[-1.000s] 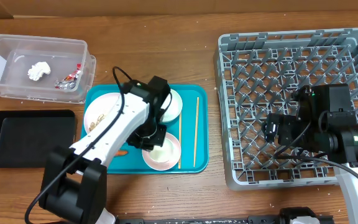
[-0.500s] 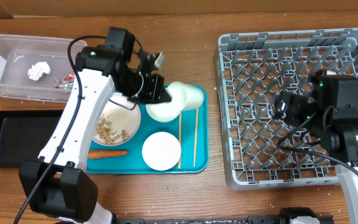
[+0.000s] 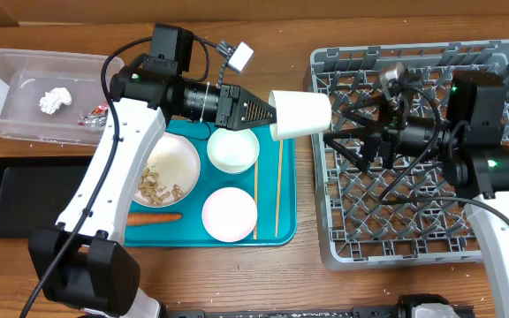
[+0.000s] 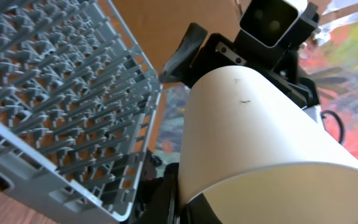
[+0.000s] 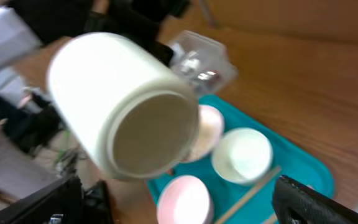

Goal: Sort waste into correct bins and load items into the dishwasher
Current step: 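Take the white bowl from the left gripper with the right gripper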

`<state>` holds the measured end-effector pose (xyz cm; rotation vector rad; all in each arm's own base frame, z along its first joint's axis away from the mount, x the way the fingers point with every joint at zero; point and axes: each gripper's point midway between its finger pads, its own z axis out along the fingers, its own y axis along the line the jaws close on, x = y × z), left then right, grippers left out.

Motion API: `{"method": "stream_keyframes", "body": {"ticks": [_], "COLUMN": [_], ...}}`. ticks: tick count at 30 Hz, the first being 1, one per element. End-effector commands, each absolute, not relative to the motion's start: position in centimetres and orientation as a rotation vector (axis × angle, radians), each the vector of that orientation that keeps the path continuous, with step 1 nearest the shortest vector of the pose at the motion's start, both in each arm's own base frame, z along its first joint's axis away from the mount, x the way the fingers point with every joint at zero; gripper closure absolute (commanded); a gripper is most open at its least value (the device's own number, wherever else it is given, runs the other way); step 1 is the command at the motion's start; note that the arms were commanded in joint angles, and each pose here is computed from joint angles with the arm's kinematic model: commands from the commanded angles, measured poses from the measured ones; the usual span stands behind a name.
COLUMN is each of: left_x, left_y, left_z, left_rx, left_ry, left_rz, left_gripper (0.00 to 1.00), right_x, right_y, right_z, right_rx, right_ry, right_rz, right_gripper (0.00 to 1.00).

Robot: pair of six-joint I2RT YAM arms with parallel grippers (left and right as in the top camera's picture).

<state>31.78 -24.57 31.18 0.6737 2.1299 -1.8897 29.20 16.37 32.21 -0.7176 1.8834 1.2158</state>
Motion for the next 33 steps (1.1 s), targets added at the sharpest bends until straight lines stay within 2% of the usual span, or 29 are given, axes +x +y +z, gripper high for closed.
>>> {"method": "stream_keyframes", "body": {"ticks": [1, 18, 22, 26, 33], "left_x": [31.3, 29.2, 29.4, 29.8, 29.6], "left_y": [-24.9, -28.0, -28.3, -28.4, -28.5], "left_z": [32.5, 32.7, 32.7, 32.2, 32.2], "left_rx": [0.705, 0.839, 0.836, 0.808, 0.814], "left_ry": [2.07, 2.048, 2.06, 2.101, 2.1], "left_rz": [-1.961, -1.993, -1.981, -1.95, -1.951], "left_gripper": [0.96, 0.96, 0.96, 0.96, 0.94], "right_x": [27.6, 26.5, 26.4, 26.4, 26.4], "right_y": [17.5, 17.8, 17.8, 17.8, 17.8], "right_z": [34.7, 36.3, 36.3, 36.3, 36.3], "right_rx": [-0.857, -0.955, -0.952, -0.952, -0.951], "right_ry": [1.71, 1.576, 1.579, 1.579, 1.581], "right_rz": [1.366, 1.445, 1.448, 1.448, 1.449], "right_gripper": [0.0, 0.0, 0.1, 0.34, 0.41]}}
